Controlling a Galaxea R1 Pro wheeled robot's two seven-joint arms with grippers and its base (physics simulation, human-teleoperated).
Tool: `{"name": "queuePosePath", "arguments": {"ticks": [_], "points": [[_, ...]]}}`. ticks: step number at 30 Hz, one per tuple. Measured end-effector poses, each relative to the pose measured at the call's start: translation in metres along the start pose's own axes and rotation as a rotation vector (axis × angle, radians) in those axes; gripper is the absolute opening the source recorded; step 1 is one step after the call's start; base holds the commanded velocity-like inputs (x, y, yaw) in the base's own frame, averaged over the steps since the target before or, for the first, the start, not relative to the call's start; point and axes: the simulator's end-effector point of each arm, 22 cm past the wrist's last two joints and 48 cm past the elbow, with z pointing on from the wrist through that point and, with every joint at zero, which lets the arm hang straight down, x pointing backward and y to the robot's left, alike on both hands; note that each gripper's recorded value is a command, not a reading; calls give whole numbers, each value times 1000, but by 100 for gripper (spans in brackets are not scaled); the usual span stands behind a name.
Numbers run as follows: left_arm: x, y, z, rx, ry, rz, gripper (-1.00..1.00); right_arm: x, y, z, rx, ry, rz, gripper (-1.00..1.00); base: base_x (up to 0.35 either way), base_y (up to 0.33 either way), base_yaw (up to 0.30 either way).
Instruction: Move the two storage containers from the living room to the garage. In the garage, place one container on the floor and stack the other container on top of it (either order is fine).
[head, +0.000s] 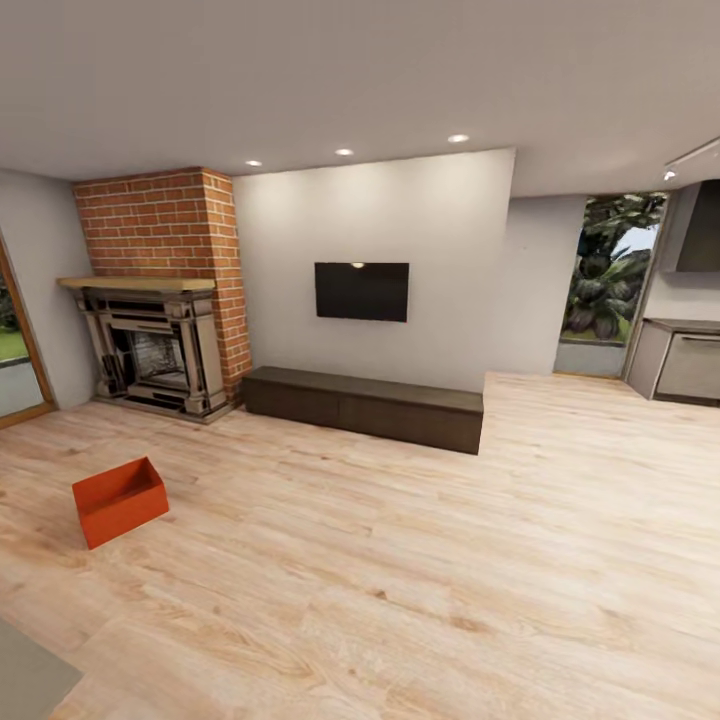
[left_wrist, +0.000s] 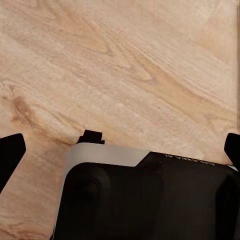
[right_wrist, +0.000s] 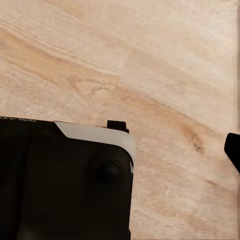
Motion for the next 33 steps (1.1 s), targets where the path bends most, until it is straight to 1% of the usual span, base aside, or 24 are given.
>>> {"name": "queuePosePath", "arguments": {"ticks": [24, 33], "points": [[0, 0, 0, 0, 0, 0, 100, 0, 0, 0, 0, 0, 0, 100, 303, -92, 0], [0, 0, 0, 0, 1, 0, 100, 0, 1, 0, -1, 1, 1, 100, 313, -15, 0]]}}
